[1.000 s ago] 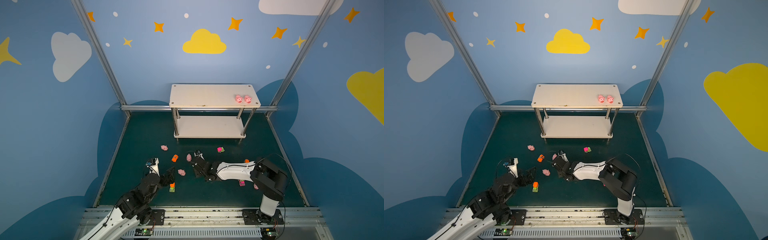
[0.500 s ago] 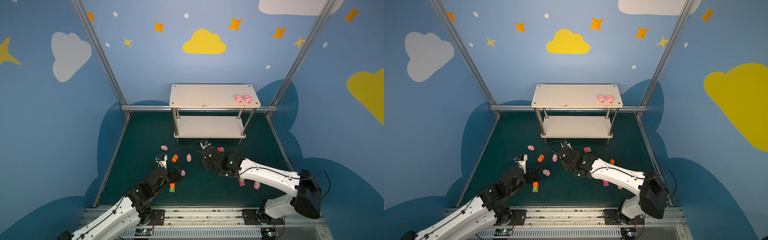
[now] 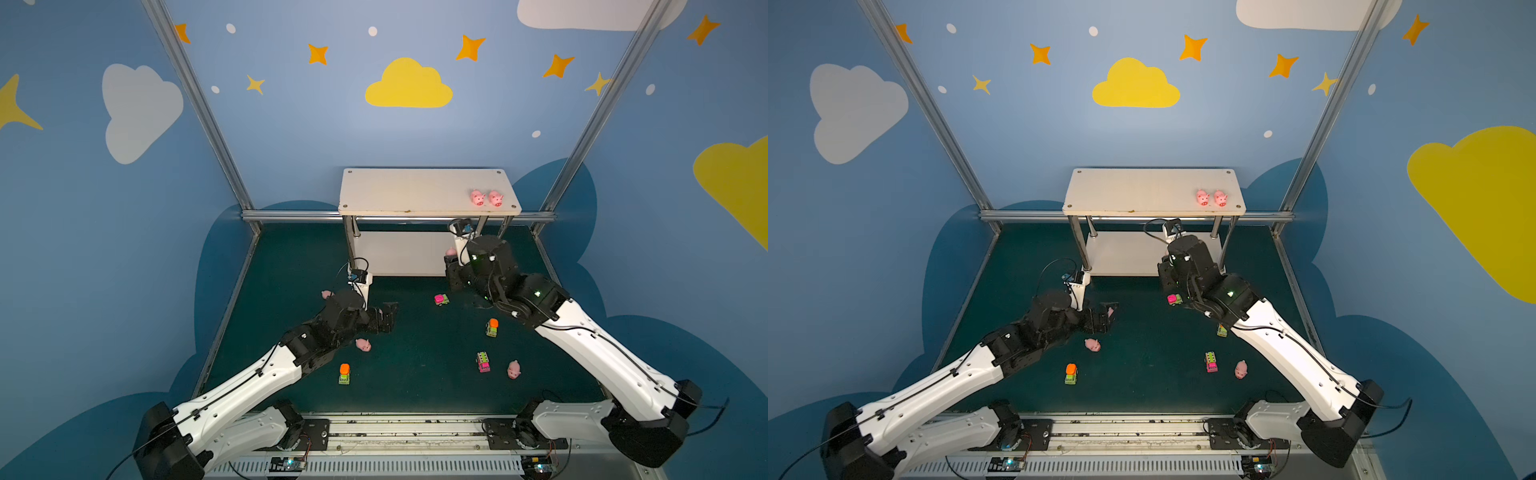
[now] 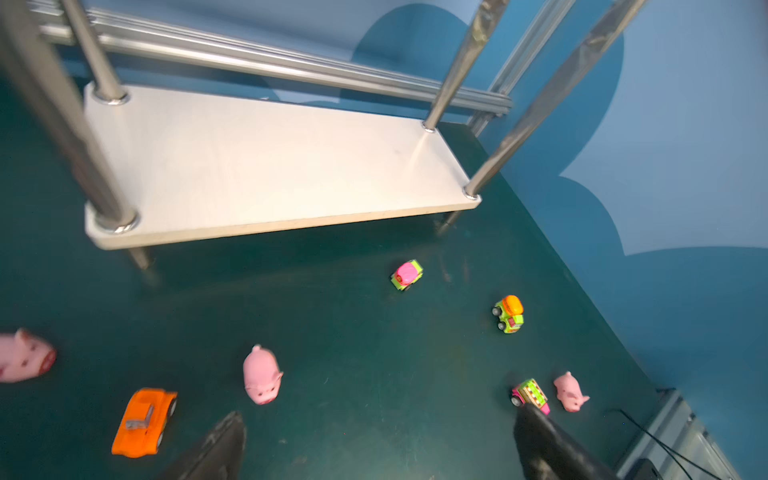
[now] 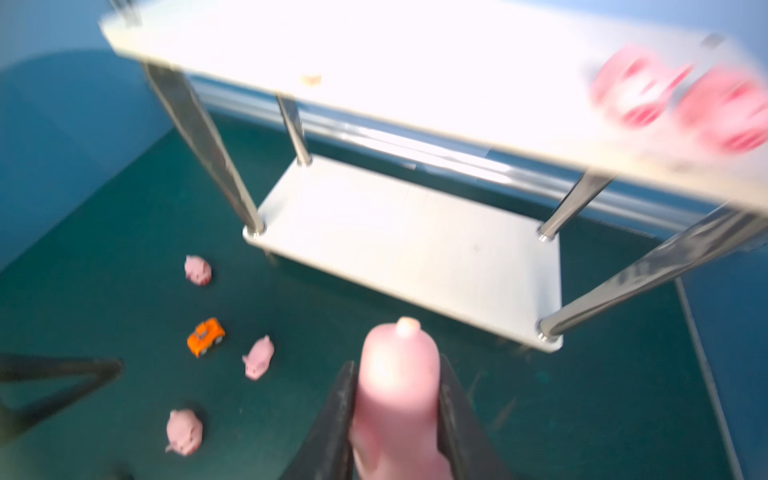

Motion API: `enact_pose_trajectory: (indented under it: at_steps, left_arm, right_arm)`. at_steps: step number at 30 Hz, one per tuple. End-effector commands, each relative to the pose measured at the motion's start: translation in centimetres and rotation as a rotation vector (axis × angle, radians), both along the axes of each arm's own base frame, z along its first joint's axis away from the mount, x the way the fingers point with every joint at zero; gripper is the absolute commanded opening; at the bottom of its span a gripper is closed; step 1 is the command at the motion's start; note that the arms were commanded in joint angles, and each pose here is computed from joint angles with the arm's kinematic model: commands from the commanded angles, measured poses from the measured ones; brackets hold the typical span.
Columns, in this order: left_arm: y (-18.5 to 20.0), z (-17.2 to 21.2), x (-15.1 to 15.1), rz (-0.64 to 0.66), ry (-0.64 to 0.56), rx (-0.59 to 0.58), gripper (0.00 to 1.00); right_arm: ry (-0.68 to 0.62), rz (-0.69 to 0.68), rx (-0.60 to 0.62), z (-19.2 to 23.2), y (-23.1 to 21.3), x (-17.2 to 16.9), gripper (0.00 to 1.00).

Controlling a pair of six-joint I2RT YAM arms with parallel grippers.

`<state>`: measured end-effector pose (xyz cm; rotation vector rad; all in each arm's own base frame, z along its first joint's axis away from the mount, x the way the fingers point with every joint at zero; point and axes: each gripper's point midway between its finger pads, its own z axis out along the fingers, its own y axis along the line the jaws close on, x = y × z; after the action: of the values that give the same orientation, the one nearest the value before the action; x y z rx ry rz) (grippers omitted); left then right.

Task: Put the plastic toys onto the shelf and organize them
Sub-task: 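Lift the pink pig with the right gripper toward the top shelf, then lower the pig beside the other pigs and open the right gripper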

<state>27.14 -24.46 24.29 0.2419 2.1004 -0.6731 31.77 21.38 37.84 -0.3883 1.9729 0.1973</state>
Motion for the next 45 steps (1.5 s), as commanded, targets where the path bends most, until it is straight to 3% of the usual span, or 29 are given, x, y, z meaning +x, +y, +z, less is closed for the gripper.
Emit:
enact_pose_trajectory:
  at_steps: [1, 9, 20, 45]
  left_arm:
    - [-1.3, 3.6, 0.3, -0.064, -0.074, 0.023, 1.0]
    - [-3.4, 7.5, 0.5, -0.128, -0.131, 0.001, 1.0]
    - [-1.1, 7.4, 0.4, -0.056, -0.167, 0.057, 1.0]
    - [0.6, 5.7, 1.0, 0.009, -0.155, 0.105, 1.0]
  right_arm:
    - [-0.036, 0.018, -0.016, 2.6, -0.5, 1.4, 0.28]
    - [-0.066, -0.006, 0.056, 6.7, -1.5, 7.1, 0.28]
    - [0.013, -0.003, 0.067, 5.1, -0.8, 13.3, 0.28]
    - [0.085, -0.043, 0.026, 1.3, -1.5, 16.7, 0.29]
